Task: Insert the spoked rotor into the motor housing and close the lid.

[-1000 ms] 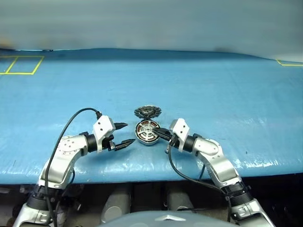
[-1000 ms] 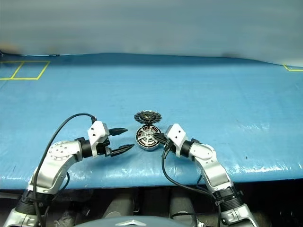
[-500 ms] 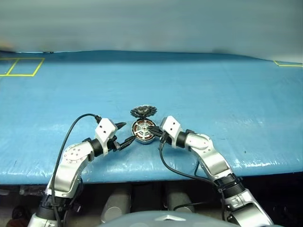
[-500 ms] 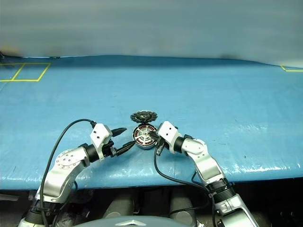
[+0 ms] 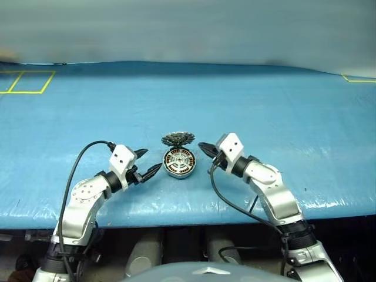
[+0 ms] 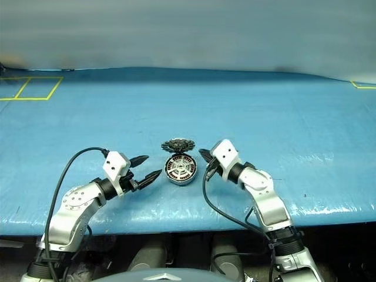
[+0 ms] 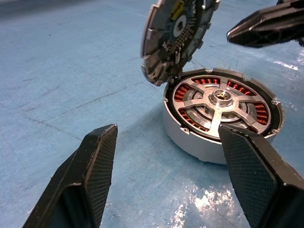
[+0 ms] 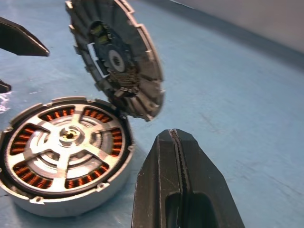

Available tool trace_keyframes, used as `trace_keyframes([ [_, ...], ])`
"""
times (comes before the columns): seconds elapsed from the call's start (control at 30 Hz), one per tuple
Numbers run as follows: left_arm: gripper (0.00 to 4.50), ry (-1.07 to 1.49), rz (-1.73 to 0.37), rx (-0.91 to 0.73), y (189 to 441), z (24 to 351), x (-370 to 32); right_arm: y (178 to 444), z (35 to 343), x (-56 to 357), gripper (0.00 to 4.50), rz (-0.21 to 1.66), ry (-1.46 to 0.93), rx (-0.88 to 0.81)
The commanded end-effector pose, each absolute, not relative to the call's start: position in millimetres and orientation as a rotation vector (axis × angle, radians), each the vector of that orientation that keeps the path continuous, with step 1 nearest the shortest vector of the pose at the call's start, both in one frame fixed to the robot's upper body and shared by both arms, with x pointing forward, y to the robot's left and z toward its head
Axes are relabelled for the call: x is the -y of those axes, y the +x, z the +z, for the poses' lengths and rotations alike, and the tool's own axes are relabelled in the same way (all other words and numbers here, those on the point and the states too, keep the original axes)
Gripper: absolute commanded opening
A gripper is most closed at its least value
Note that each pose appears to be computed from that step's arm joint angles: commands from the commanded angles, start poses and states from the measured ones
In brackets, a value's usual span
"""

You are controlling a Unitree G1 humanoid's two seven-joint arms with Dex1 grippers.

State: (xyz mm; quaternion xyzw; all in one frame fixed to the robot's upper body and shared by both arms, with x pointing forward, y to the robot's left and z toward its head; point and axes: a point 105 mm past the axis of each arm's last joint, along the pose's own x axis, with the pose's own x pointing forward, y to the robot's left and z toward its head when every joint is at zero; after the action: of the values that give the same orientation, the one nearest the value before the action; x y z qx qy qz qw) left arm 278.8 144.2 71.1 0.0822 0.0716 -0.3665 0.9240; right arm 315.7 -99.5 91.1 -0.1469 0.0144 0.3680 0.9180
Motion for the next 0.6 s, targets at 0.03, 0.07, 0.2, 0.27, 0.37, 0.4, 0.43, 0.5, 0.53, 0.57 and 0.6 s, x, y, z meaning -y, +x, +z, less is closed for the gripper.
trace_keyframes([
  [0.03, 3.6, 0.175, -0.712, -0.079, 282, 80, -150, 332, 101, 115, 0.0, 0.658, -0.361, -0.012],
  [0.07, 3.6, 0.177, -0.696, -0.065, 283, 81, -152, 338, 102, 118, 0.0, 0.631, -0.368, -0.015],
  [0.2, 3.6, 0.195, -0.662, -0.041, 283, 80, -159, 354, 112, 106, 0.0, 0.674, -0.344, 0.028],
  [0.27, 3.6, 0.222, -0.641, -0.045, 283, 79, -165, 360, 121, 90, 0.0, 0.745, -0.31, 0.052],
  [0.37, 3.6, 0.204, -0.632, -0.054, 281, 78, -171, 365, 127, 71, 0.0, 0.841, -0.291, 0.062],
  [0.4, 3.6, 0.19, -0.631, -0.054, 280, 79, -172, 365, 128, 65, 0.0, 0.872, -0.287, 0.061],
  [0.43, 3.6, 0.176, -0.632, -0.054, 278, 81, -173, 365, 128, 60, 0.0, 0.906, -0.281, 0.061],
  [0.5, 3.6, 0.168, -0.632, -0.044, 275, 82, -176, 361, 131, 50, 0.0, 0.973, -0.259, 0.07],
  [0.53, 3.6, 0.172, -0.633, -0.037, 274, 83, -178, 359, 132, 46, 0.0, 1.001, -0.247, 0.074],
  [0.57, 3.6, 0.165, -0.641, -0.034, 272, 83, -178, 357, 133, 44, 0.0, 1.024, -0.233, 0.074],
  [0.6, 3.6, 0.157, -0.648, -0.029, 270, 83, -179, 353, 133, 41, 0.0, 1.05, -0.225, 0.066],
])
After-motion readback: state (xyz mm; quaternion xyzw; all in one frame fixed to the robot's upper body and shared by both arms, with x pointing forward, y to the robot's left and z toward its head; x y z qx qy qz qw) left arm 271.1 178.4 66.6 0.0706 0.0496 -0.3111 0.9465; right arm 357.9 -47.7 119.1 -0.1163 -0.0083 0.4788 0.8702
